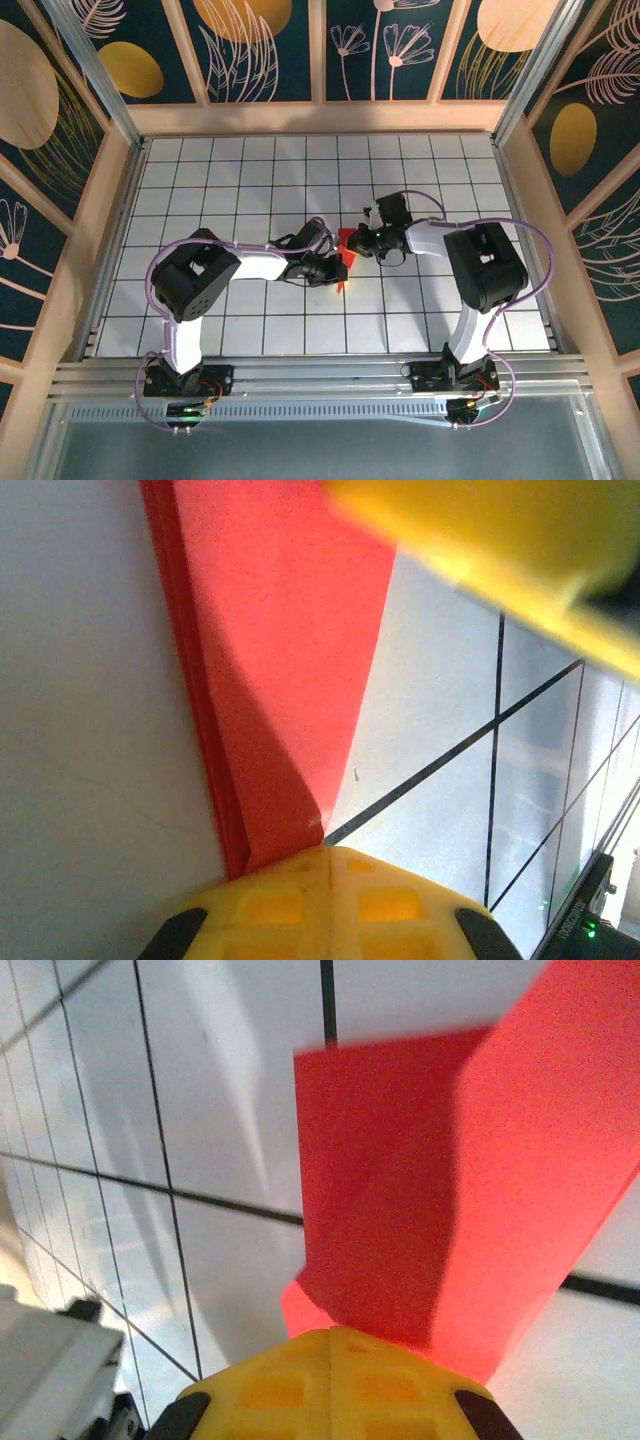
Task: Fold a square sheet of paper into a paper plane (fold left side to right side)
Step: Fold the wing for the fifth time at the center of the table.
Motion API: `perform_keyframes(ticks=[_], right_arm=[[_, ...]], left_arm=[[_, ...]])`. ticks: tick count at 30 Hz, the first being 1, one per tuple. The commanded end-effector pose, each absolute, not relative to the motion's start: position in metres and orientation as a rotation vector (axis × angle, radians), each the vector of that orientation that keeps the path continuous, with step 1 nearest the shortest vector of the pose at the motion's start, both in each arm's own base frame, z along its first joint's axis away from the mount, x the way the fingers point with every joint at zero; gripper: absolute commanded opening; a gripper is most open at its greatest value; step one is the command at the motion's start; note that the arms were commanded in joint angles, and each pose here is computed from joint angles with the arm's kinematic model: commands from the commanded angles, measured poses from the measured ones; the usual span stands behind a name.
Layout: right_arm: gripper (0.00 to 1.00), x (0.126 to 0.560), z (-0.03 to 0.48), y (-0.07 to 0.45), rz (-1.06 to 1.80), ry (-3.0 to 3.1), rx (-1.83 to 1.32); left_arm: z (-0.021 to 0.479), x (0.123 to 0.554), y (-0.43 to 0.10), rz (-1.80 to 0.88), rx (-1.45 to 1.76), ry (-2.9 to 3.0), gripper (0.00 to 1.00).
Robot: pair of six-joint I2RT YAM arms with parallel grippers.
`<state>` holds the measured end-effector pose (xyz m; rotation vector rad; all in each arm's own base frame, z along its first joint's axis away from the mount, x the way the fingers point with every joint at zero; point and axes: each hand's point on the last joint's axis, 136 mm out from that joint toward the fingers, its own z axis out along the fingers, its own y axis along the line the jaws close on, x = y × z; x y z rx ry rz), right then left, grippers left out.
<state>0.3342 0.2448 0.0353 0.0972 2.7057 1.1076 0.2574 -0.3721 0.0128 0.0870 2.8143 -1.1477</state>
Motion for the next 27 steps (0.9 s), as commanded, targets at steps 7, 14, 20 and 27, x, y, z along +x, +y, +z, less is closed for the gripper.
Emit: perform_keyframes(ticks=[7,14,20,27], right_arm=[[0.0,0.362,0.025,0.228,1.044,2.708,0.1],[0.0,0.358,0.004,0.223,1.017,2.755,0.144],[0.0,0.344,-0.012,0.215,0.976,2.804,0.188],[0.0,0.338,-0.013,0.215,1.0,2.799,0.199]], left_arm=[[-0.029,0.245,-0.337,-0.898,0.003,2.945,0.0],[0.001,0.253,-0.353,-1.015,0.028,2.87,0.0],[0.05,0.273,-0.377,-1.156,0.075,2.749,0.0],[0.041,0.285,-0.389,-1.164,0.109,2.769,0.0]])
